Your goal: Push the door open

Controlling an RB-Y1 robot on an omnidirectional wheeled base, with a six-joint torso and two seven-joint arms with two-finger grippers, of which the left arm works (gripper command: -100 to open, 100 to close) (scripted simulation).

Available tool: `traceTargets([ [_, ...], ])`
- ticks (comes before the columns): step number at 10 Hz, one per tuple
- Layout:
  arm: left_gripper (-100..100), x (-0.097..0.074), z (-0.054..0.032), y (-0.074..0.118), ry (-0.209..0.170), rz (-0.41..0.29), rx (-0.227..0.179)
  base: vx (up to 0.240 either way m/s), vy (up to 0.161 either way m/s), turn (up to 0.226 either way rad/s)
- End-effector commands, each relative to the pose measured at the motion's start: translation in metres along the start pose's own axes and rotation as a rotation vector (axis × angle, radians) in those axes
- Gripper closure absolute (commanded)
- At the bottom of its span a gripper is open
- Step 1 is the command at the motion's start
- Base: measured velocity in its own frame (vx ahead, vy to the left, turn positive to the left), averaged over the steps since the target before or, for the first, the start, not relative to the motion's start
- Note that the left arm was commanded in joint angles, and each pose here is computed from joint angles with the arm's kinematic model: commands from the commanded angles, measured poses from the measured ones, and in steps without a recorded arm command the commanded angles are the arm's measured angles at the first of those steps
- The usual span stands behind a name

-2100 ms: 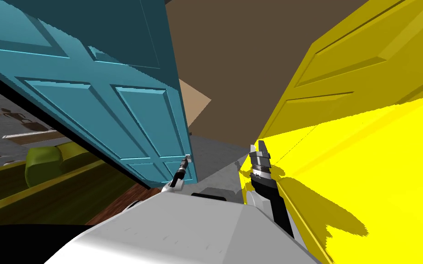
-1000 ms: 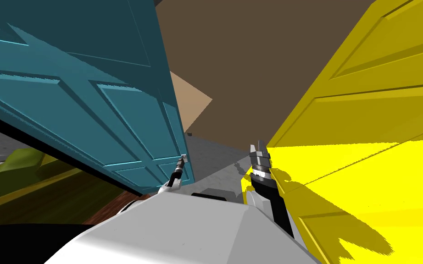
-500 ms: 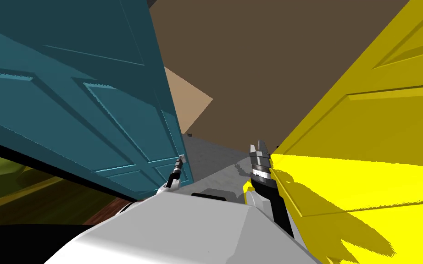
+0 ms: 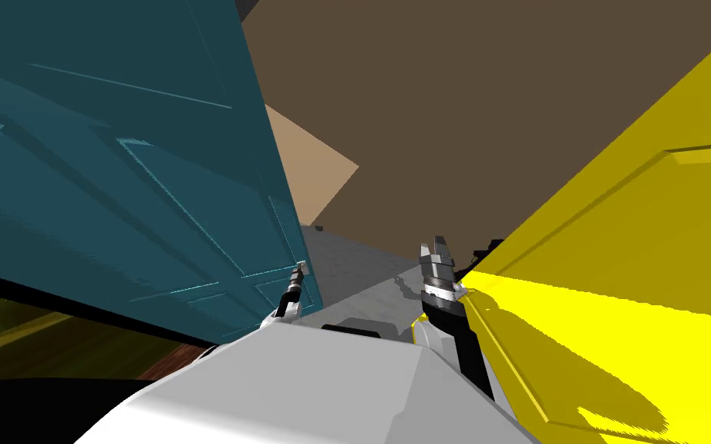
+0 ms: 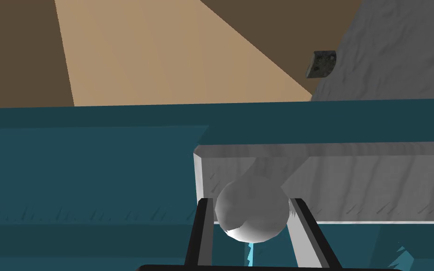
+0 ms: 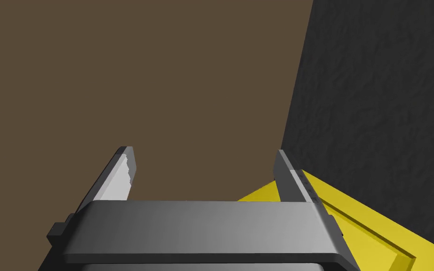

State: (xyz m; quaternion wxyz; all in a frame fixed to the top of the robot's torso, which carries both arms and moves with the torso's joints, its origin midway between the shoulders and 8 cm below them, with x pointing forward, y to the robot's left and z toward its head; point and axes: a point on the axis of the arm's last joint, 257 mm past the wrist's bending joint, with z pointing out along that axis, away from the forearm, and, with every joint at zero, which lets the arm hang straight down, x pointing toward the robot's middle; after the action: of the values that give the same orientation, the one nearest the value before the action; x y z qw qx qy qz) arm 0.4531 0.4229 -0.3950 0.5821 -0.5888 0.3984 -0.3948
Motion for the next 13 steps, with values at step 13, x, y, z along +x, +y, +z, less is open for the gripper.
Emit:
traceTargets([
  [13, 100, -0.054, -0.0022, -0.003, -0.120, 0.001, 0.010, 0.179, -0.011, 0.075],
])
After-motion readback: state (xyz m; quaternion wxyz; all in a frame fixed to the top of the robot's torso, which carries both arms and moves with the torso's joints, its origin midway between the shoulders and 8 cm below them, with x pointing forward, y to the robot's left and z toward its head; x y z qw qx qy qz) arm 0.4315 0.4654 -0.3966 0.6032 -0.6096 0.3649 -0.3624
